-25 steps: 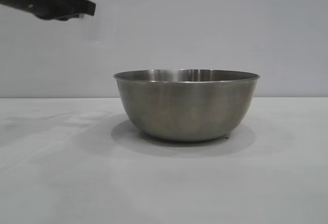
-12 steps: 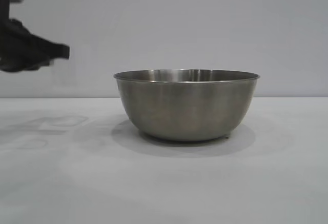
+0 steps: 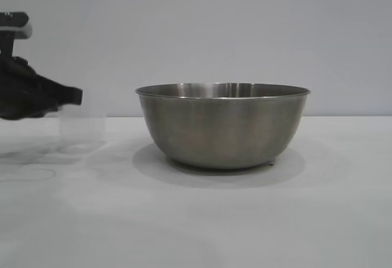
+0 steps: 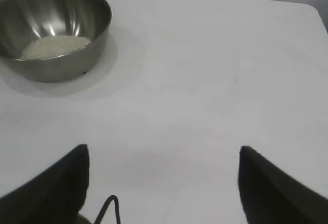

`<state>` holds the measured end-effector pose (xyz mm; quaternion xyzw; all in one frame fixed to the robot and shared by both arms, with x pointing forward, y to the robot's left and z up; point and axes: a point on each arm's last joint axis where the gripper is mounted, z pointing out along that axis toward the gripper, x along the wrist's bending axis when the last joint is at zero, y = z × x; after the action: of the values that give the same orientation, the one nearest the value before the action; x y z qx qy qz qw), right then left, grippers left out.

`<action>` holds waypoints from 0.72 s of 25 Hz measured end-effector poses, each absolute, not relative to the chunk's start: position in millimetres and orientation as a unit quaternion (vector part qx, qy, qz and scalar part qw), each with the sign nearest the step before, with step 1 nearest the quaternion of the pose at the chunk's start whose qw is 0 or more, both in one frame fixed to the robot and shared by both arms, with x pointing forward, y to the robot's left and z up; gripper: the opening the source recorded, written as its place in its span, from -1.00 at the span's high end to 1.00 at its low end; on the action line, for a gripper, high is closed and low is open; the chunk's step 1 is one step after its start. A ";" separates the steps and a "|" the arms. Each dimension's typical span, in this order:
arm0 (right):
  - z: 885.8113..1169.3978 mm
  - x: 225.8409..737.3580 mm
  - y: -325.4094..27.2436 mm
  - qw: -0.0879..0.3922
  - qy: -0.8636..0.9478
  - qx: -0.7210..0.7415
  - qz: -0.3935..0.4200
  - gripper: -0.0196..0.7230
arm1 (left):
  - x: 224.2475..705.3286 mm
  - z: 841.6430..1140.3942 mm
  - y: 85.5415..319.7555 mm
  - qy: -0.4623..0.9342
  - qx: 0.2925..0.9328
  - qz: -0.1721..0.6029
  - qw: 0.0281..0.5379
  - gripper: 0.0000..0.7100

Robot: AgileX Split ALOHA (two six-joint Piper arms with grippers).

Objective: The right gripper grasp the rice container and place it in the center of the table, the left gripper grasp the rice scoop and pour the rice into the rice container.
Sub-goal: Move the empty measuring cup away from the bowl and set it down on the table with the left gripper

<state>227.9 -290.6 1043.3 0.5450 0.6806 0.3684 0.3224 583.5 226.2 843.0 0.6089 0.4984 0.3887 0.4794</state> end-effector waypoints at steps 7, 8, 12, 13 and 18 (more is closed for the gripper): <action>1043.3 227.9 -290.6 0.322 0.681 0.545 0.368 -0.58 | 583.3 843.0 225.3 0.495 0.611 0.386 0.481 0.58; 1043.3 227.9 -290.6 0.322 0.681 0.545 0.368 -0.58 | 583.3 843.0 225.3 0.495 0.611 0.386 0.481 0.51; 1043.3 227.9 -290.6 0.322 0.681 0.545 0.368 -0.58 | 580.1 841.0 226.1 0.498 0.614 0.383 0.477 0.40; 1043.3 227.9 -290.6 0.322 0.681 0.545 0.368 -0.58 | 577.2 839.4 226.7 0.500 0.617 0.381 0.474 0.40; 1043.3 227.9 -290.6 0.322 0.681 0.545 0.368 -0.58 | 564.7 832.6 228.4 0.504 0.631 0.367 0.461 0.40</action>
<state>227.9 -290.6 1043.3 0.5450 0.6806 0.3684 0.3224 564.7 228.4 832.6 0.6313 0.5042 0.3667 0.4612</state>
